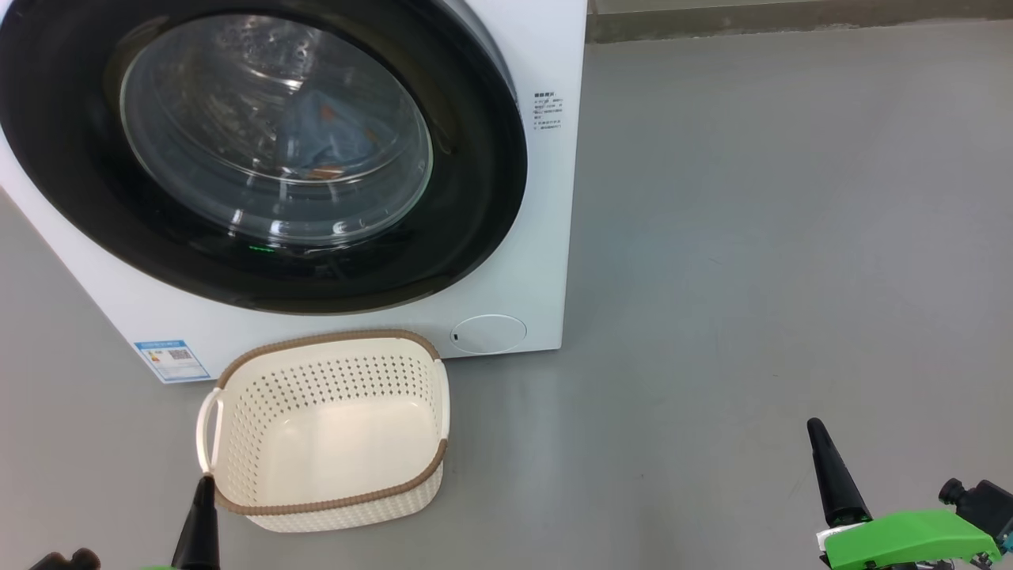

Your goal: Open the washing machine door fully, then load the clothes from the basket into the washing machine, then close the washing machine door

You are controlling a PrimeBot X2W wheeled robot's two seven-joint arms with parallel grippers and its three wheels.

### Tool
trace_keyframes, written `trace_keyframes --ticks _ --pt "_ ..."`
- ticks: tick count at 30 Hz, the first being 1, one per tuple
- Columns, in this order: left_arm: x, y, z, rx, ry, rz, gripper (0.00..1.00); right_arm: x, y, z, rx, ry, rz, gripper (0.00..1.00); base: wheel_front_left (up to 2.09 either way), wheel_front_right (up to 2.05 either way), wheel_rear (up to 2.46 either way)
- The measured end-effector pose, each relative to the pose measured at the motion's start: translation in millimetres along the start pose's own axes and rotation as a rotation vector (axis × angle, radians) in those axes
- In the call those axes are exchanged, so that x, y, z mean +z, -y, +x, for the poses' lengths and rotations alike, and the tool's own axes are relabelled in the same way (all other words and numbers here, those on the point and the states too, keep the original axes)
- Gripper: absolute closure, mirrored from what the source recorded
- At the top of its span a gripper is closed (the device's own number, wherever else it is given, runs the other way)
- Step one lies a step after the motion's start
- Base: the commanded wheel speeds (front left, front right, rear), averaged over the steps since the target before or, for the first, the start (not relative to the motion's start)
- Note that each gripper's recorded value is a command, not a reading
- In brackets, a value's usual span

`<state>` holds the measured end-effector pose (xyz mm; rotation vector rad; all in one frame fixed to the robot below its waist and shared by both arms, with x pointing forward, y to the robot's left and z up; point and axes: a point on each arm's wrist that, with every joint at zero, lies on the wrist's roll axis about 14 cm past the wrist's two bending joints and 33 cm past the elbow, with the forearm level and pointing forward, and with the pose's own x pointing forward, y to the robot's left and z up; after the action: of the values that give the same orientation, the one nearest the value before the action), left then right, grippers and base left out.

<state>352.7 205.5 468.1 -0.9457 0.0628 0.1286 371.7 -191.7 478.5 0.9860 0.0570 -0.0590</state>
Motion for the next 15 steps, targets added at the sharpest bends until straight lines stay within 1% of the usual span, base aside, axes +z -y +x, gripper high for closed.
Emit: trace_keyframes --ticks 15 --pt "-1.8 7.2 7.5 -0.015 -0.023 -0.183 1.00 3.7 6.6 -0.8 -0.024 0.000 0.167 1.00 0.00 0.00 0.00"
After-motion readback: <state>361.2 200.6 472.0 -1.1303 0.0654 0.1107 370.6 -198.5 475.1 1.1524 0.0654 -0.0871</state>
